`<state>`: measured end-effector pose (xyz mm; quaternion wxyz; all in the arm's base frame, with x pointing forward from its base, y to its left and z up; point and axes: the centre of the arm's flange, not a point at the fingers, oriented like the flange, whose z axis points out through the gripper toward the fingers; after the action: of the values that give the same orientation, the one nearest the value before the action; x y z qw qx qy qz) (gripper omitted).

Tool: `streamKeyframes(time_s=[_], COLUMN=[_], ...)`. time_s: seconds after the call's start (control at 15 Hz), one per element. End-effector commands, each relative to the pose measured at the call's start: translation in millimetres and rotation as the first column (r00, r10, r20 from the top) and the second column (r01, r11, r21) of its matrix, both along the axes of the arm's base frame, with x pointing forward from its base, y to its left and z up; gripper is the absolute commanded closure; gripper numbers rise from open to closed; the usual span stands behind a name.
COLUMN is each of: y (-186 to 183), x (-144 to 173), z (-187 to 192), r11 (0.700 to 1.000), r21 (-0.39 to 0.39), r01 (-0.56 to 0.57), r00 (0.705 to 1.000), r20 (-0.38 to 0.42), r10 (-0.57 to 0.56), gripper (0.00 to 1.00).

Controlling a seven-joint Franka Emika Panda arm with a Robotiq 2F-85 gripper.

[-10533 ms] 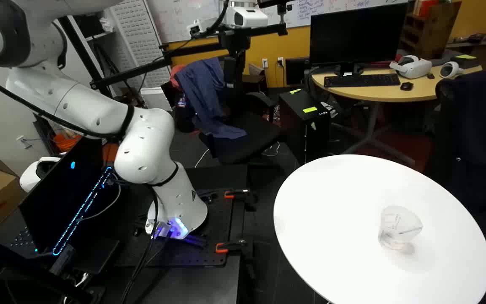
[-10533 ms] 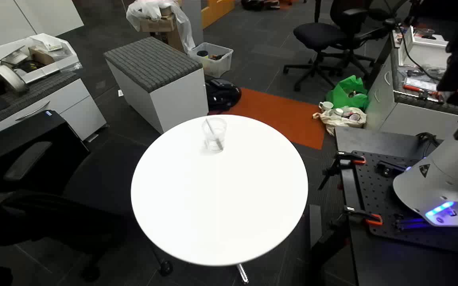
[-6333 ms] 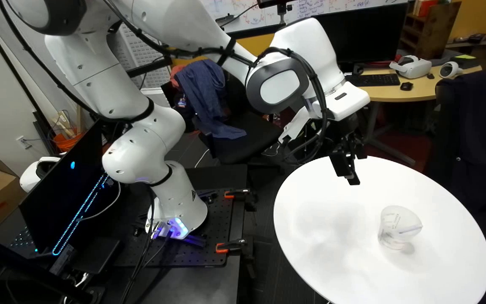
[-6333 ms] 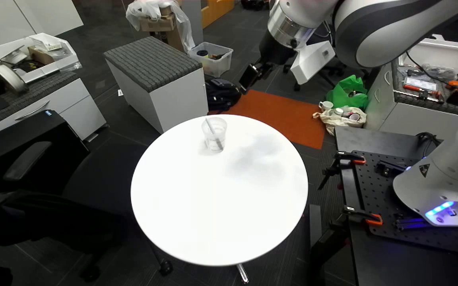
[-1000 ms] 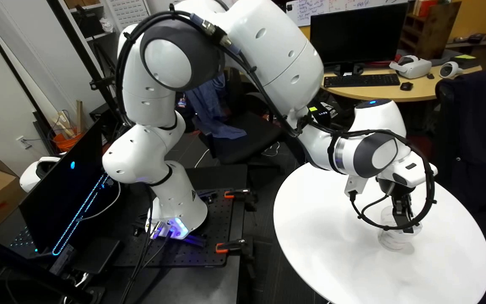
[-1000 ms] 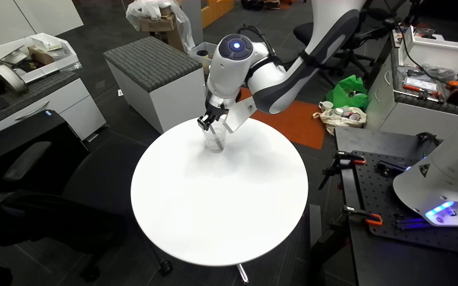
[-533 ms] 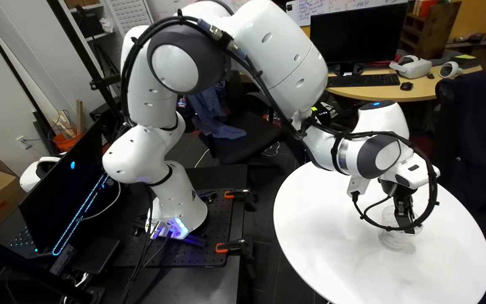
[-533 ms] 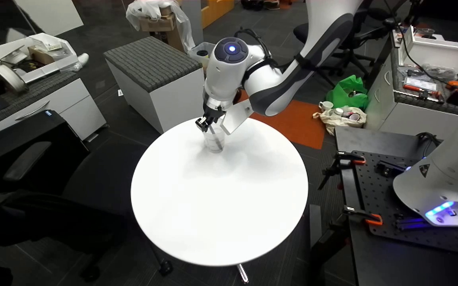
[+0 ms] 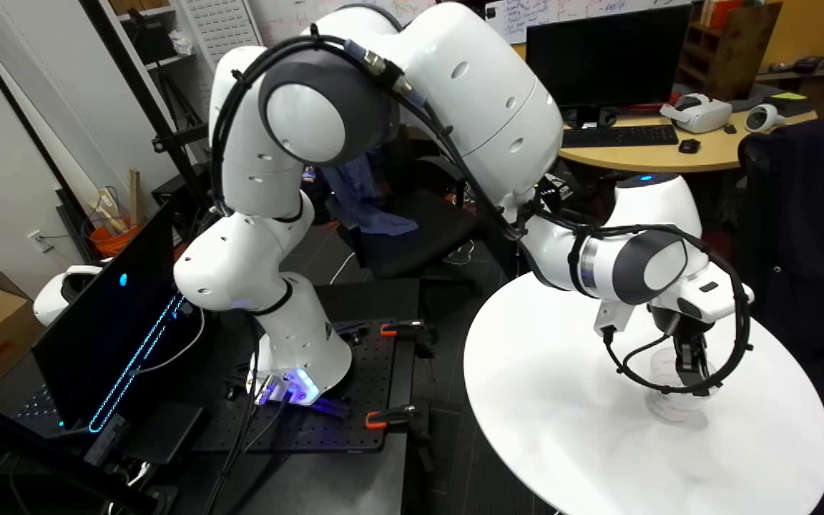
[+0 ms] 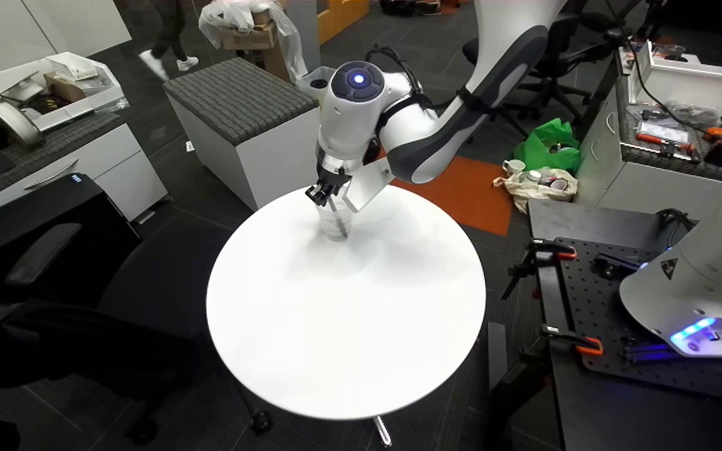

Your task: Take the pen out of the cup and put it on the table, move the cup to the left side of the table, then put the pen in the cup

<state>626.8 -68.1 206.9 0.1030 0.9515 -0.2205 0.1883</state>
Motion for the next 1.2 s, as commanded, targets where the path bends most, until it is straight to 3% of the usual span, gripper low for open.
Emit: streamKeyframes(time_s=[0.0, 0.07, 0.13, 1.13], y=[4.5, 4.2, 3.9, 21.1], x=[9.6, 9.5, 8.8, -27.5], z=[2.0, 2.4, 3.6, 61.1], r11=[0.999, 0.999, 0.998, 0.984], r21=[-0.019, -0.016, -0.022, -0.105], r01=[0.026, 0.040, 0.051, 0.141], r00=[1.000, 0.999, 0.999, 0.990], r20=[-0.006, -0.008, -0.013, 0.002], r10=[-0.026, -0.040, -0.051, -0.142], gripper=[0.89, 0.98, 1.00, 0.97])
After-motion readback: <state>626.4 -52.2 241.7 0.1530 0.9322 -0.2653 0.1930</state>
